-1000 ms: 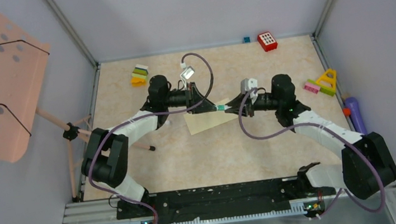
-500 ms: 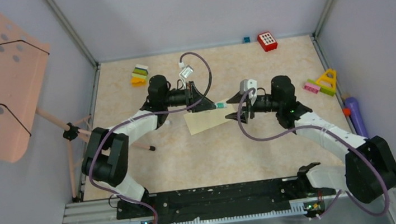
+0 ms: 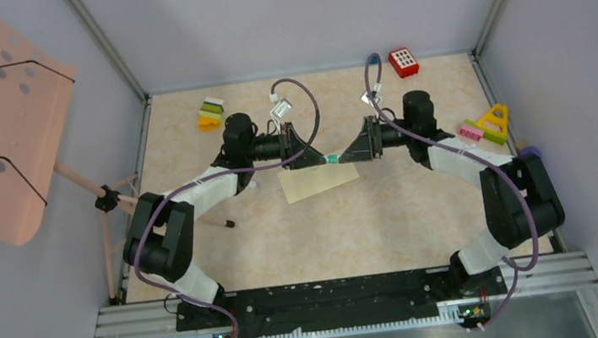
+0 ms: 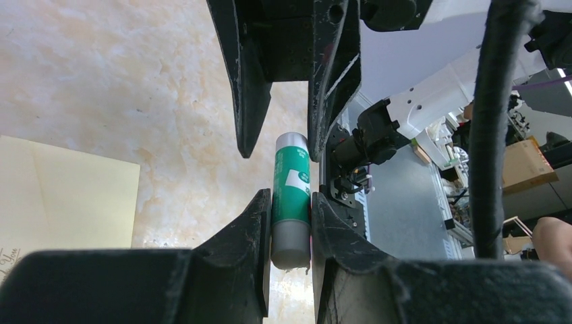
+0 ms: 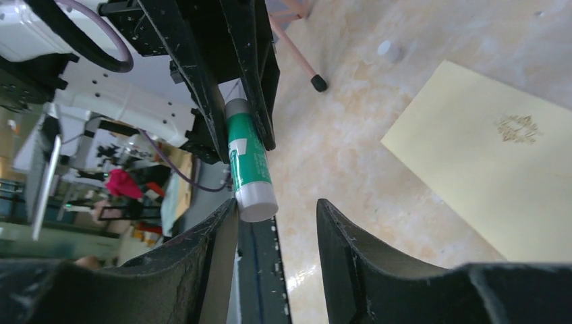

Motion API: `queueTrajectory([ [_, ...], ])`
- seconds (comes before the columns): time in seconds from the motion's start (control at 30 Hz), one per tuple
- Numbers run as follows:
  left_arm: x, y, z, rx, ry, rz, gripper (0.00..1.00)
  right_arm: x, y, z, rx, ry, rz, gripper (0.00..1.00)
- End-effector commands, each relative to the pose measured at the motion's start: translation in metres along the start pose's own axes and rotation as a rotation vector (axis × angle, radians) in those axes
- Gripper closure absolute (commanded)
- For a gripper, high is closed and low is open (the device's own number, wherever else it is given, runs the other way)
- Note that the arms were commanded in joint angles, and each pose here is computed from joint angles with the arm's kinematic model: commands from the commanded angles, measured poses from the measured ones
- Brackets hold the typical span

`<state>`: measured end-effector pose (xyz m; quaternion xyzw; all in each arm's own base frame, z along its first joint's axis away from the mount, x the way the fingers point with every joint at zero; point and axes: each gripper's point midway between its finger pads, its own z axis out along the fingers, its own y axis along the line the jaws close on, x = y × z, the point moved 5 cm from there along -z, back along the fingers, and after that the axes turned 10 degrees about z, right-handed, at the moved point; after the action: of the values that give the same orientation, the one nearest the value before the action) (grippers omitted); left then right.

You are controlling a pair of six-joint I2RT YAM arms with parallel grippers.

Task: Place the letter into the envelope and seal it
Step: Screw the solid glue.

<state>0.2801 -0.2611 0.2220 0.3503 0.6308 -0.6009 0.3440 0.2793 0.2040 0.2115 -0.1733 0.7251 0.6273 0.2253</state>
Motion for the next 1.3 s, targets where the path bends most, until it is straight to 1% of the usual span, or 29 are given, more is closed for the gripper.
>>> queueTrajectory([
  [0.0, -0.015, -0.012, -0.004, 0.017, -0.034, 0.101, 1.00, -0.009, 0.015, -0.002, -0.069, 0.022, 0.103, 0.56],
  [0.3, -0.013, -0.010, -0.003, 0.018, -0.032, 0.096, 1.00, -0.009, 0.022, -0.003, -0.097, 0.017, 0.088, 0.61],
  [0.33, -0.013, -0.010, -0.003, 0.018, -0.032, 0.096, 1.00, -0.010, 0.021, -0.003, -0.098, 0.014, 0.084, 0.64],
  [0.4, -0.013, -0.010, -0.003, 0.018, -0.031, 0.097, 1.00, -0.009, 0.021, -0.002, -0.103, 0.012, 0.073, 0.75],
  [0.47, -0.013, -0.009, -0.003, 0.016, -0.031, 0.093, 1.00, -0.008, 0.022, -0.003, -0.115, 0.014, 0.045, 0.84],
  [0.6, -0.012, -0.008, -0.002, 0.015, -0.030, 0.085, 1.00, -0.006, 0.023, -0.004, -0.118, 0.004, -0.060, 0.94],
  [0.7, -0.011, -0.007, -0.002, 0.013, -0.029, 0.076, 1.00, -0.004, 0.021, -0.006, -0.090, -0.031, -0.238, 0.95],
  [0.8, -0.010, -0.007, -0.002, 0.015, -0.028, 0.071, 1.00, -0.003, 0.021, -0.005, -0.028, -0.056, -0.478, 0.90],
  [0.87, -0.011, -0.007, -0.002, 0.015, -0.030, 0.072, 1.00, -0.001, 0.025, -0.003, 0.033, -0.072, -0.720, 0.85],
  [0.93, -0.010, -0.007, -0.002, 0.017, -0.032, 0.074, 1.00, 0.004, 0.026, 0.003, 0.091, -0.065, -0.961, 0.82],
  [1.0, -0.011, -0.007, -0.002, 0.018, -0.032, 0.073, 1.00, 0.008, 0.027, 0.008, 0.150, -0.078, -1.165, 0.79],
  [1.03, -0.010, -0.007, -0.002, 0.018, -0.031, 0.071, 1.00, 0.008, 0.027, 0.010, 0.183, -0.100, -1.243, 0.79],
  [1.1, -0.010, -0.007, -0.002, 0.018, -0.031, 0.070, 1.00, 0.004, 0.026, 0.012, 0.231, -0.134, -1.305, 0.79],
  [1.13, -0.010, -0.007, -0.002, 0.018, -0.031, 0.071, 1.00, 0.000, 0.024, 0.012, 0.263, -0.144, -1.320, 0.75],
  [1.2, -0.011, -0.007, -0.002, 0.019, -0.032, 0.073, 1.00, -0.003, 0.022, 0.011, 0.300, -0.148, -1.339, 0.63],
  [1.27, -0.011, -0.007, -0.002, 0.020, -0.032, 0.073, 1.00, -0.006, 0.024, 0.008, 0.325, -0.156, -1.307, 0.54],
])
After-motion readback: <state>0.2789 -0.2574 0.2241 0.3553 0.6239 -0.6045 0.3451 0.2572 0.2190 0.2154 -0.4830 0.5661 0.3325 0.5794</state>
